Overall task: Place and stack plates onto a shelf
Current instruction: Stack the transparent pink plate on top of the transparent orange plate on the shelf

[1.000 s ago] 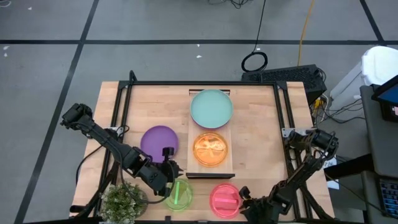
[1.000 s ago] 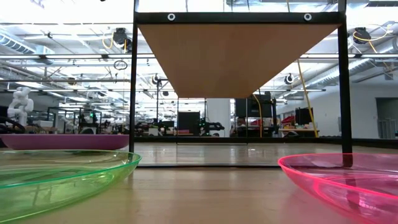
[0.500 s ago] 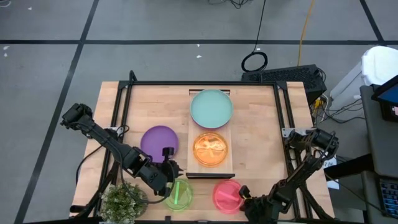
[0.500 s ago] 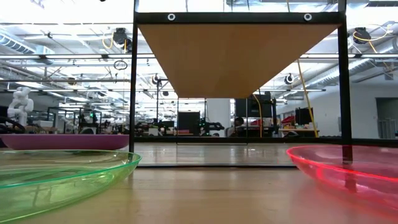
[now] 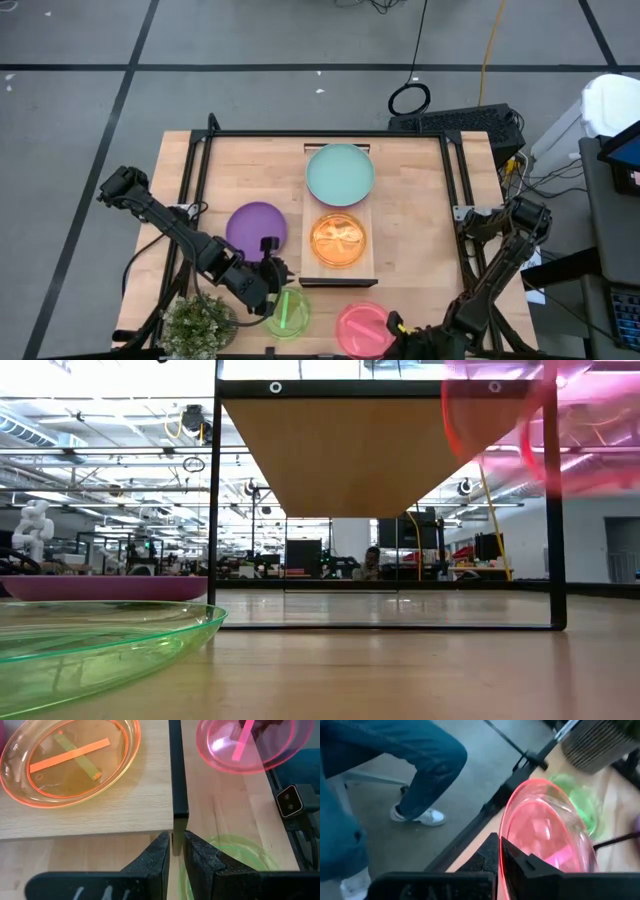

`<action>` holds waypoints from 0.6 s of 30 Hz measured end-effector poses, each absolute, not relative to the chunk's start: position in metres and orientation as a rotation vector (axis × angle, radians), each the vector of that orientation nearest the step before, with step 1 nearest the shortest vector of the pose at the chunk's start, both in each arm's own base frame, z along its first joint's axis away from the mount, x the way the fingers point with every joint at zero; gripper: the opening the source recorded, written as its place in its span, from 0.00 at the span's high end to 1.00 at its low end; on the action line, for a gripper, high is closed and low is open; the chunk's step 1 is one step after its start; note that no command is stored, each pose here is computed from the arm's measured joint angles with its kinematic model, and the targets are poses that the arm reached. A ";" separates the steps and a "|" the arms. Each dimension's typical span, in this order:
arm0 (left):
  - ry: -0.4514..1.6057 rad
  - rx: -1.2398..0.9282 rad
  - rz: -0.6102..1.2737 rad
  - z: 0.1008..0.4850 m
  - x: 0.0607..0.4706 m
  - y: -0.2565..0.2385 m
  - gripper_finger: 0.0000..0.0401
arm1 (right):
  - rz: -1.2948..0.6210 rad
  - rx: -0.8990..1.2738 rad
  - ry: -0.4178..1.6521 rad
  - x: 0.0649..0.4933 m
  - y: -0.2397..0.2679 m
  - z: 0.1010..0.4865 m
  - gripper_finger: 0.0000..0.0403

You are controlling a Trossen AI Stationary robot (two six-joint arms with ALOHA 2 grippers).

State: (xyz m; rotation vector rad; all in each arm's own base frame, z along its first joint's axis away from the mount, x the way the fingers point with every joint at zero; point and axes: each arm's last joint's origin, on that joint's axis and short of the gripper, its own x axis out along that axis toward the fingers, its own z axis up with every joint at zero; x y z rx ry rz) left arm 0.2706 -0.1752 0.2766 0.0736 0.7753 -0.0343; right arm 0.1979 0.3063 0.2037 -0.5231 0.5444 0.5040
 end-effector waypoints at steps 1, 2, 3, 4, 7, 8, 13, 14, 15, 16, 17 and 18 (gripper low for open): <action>0.775 0.072 -0.035 0.277 0.270 -0.176 0.85 | 0.499 -0.536 0.533 0.199 0.308 0.209 1.00; 0.776 0.072 -0.037 0.277 0.270 -0.177 0.85 | 0.490 -0.553 0.525 0.201 0.310 0.215 1.00; 0.777 0.070 -0.039 0.276 0.269 -0.178 0.85 | 0.485 -0.574 0.521 0.202 0.311 0.220 1.00; 0.779 0.069 -0.042 0.276 0.268 -0.179 0.85 | 0.478 -0.592 0.514 0.203 0.312 0.225 1.00; 0.795 0.060 -0.049 0.275 0.262 -0.185 0.85 | 0.473 -0.617 0.491 0.206 0.316 0.242 1.00; 0.799 0.058 -0.054 0.275 0.260 -0.187 0.85 | 0.462 -0.631 0.487 0.206 0.316 0.247 1.00; 0.793 0.055 -0.101 0.275 0.248 -0.204 0.85 | 0.420 -0.661 0.446 0.207 0.312 0.271 1.00; 0.785 0.057 -0.105 0.275 0.245 -0.207 0.85 | 0.420 -0.664 0.434 0.207 0.310 0.275 1.00; 0.776 0.061 -0.105 0.276 0.242 -0.210 0.85 | 0.422 -0.670 0.424 0.207 0.308 0.279 1.00; 0.769 0.062 -0.108 0.276 0.240 -0.213 0.85 | 0.420 -0.678 0.417 0.207 0.306 0.282 1.00; 0.762 0.061 -0.112 0.276 0.238 -0.216 0.85 | 0.417 -0.683 0.410 0.208 0.303 0.285 1.00; 0.754 0.060 -0.123 0.277 0.235 -0.220 0.85 | 0.410 -0.692 0.401 0.209 0.300 0.289 1.00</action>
